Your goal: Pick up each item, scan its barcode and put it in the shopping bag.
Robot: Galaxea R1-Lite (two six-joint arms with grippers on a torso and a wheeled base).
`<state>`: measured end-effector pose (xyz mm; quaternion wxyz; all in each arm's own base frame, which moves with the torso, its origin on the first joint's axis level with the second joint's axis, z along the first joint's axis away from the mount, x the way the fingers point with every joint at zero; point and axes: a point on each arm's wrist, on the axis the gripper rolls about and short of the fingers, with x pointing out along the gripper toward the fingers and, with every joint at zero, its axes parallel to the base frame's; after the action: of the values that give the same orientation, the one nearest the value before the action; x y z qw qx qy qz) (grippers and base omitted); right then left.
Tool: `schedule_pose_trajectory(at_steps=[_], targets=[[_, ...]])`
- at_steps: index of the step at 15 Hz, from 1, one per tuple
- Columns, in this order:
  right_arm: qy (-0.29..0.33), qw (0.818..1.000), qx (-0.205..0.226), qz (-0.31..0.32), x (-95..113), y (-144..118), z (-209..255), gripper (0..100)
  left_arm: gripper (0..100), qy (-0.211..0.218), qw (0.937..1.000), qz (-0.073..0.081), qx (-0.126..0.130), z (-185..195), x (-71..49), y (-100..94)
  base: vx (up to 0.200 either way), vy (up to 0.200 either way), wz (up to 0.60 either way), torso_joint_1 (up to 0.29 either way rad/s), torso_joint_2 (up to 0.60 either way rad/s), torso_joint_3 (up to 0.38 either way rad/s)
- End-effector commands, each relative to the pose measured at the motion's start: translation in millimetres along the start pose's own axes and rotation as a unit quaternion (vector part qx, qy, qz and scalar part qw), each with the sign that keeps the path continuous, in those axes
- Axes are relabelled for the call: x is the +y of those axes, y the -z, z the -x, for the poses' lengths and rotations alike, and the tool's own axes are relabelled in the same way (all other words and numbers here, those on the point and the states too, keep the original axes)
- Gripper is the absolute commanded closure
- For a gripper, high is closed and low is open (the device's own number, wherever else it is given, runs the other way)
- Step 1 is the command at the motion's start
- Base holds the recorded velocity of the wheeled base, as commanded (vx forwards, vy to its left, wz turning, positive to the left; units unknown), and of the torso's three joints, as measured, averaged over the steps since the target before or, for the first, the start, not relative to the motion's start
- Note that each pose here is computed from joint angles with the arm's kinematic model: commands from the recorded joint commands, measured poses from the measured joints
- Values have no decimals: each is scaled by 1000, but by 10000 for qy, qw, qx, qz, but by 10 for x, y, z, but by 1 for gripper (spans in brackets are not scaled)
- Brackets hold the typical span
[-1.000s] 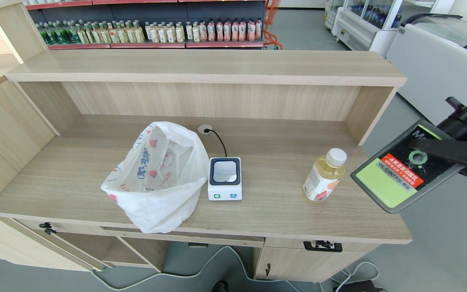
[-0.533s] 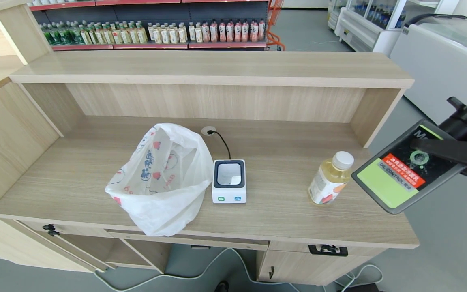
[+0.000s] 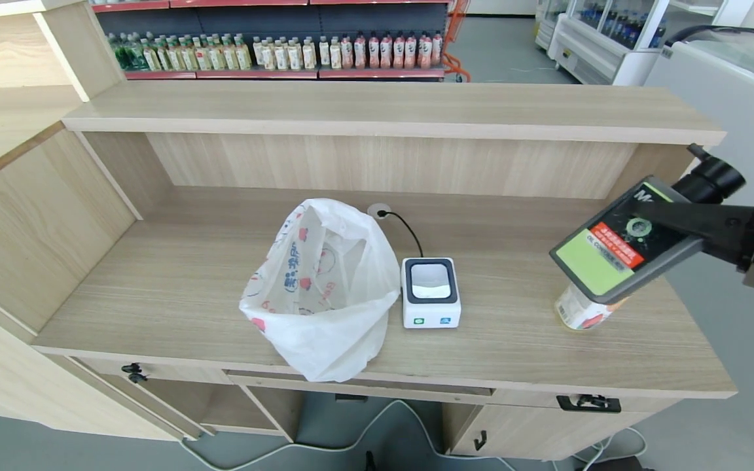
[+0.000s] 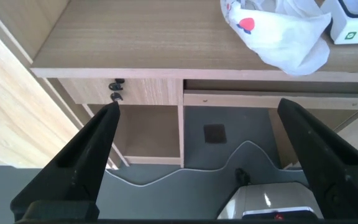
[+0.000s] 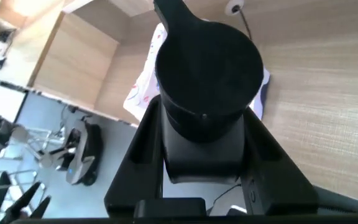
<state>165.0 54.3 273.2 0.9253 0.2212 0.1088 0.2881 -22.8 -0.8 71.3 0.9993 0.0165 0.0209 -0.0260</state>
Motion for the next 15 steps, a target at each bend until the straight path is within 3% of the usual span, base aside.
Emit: schedule_pose_trajectory(at_steps=[1,6,15], targets=[[750,9972,-6,-58,-230,-44,-533,100,0,4,10000,0,-7,1,0,0,0,200,0,2,2,-2],[1095,9936,219,-185,-418,11,-945,100,0,4,10000,-7,1,0,0,0,0,200,0,4,2,0],[1187,9919,408,-210,-807,364,-1518,100,0,4,10000,0,1,0,0,0,0,0,0,0,0,0]])
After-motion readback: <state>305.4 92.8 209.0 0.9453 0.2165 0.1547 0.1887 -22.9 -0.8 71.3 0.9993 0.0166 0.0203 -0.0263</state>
